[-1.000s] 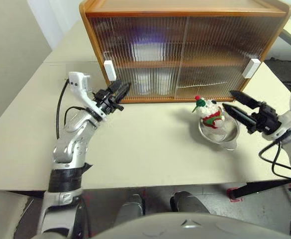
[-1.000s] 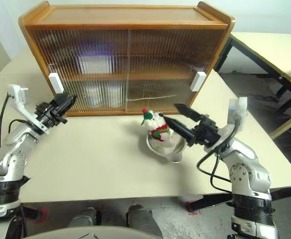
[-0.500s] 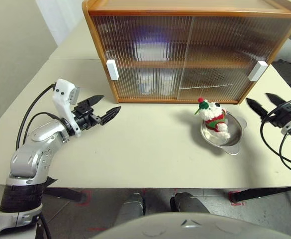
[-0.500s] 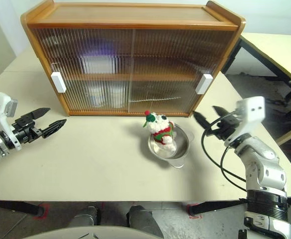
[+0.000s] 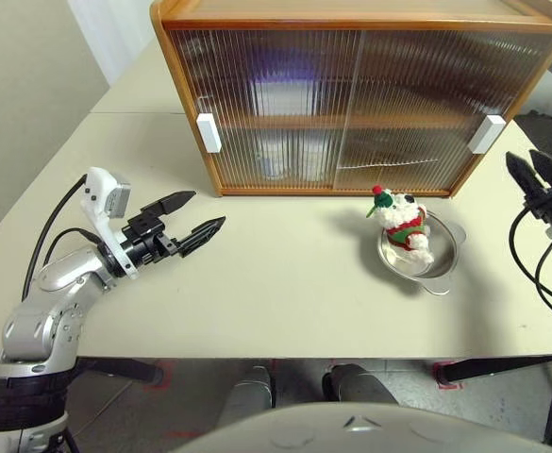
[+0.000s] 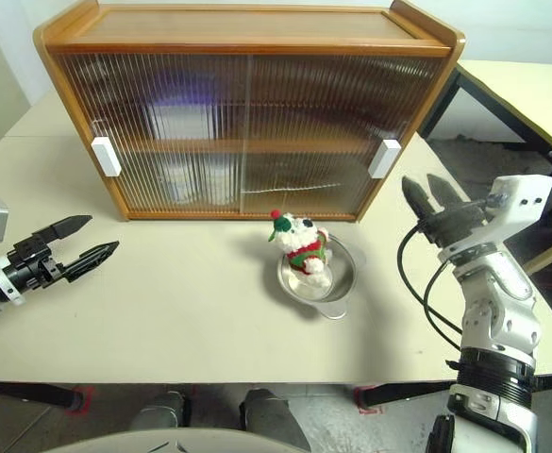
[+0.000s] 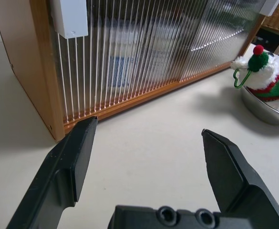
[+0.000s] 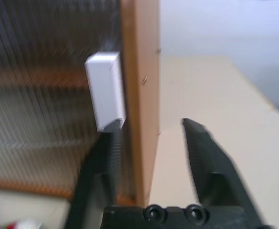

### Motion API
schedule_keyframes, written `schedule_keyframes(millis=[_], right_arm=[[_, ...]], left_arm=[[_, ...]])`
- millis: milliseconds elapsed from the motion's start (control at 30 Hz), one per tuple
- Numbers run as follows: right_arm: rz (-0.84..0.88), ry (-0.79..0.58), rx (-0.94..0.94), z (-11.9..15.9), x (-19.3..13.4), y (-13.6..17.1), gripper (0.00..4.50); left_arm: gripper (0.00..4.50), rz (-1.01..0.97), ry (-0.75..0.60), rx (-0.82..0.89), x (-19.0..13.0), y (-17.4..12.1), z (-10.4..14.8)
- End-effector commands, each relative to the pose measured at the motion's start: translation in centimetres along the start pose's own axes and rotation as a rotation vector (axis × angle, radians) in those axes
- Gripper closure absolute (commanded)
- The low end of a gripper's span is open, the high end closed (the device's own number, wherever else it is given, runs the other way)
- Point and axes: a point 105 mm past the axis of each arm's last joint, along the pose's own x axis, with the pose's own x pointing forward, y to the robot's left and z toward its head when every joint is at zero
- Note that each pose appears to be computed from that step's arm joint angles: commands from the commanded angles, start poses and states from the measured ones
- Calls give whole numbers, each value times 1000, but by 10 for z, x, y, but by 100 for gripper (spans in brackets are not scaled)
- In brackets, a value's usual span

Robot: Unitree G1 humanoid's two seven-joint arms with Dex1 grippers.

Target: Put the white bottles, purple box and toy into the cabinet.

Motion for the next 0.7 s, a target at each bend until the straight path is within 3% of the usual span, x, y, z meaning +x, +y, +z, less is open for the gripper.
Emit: schedule_keyframes(millis=[33, 100, 133, 267, 700], right_arm=[[-40, -6, 3, 1, -1, -6, 352], [-22, -10, 18, 2, 2, 1, 432], [-4, -11, 35, 2, 3, 6, 447], [114, 26, 74, -4, 5, 29, 447], [69, 58, 61, -7, 20, 34, 447]], left_arm=[[0, -12, 7, 14, -4, -3, -2], [0, -26, 13, 16, -5, -4, -2], [0, -31, 15, 15, -6, -4, -2], [0, -48, 40, 27, -5, -2, -4], [0, -64, 17, 45, 4, -7, 6]])
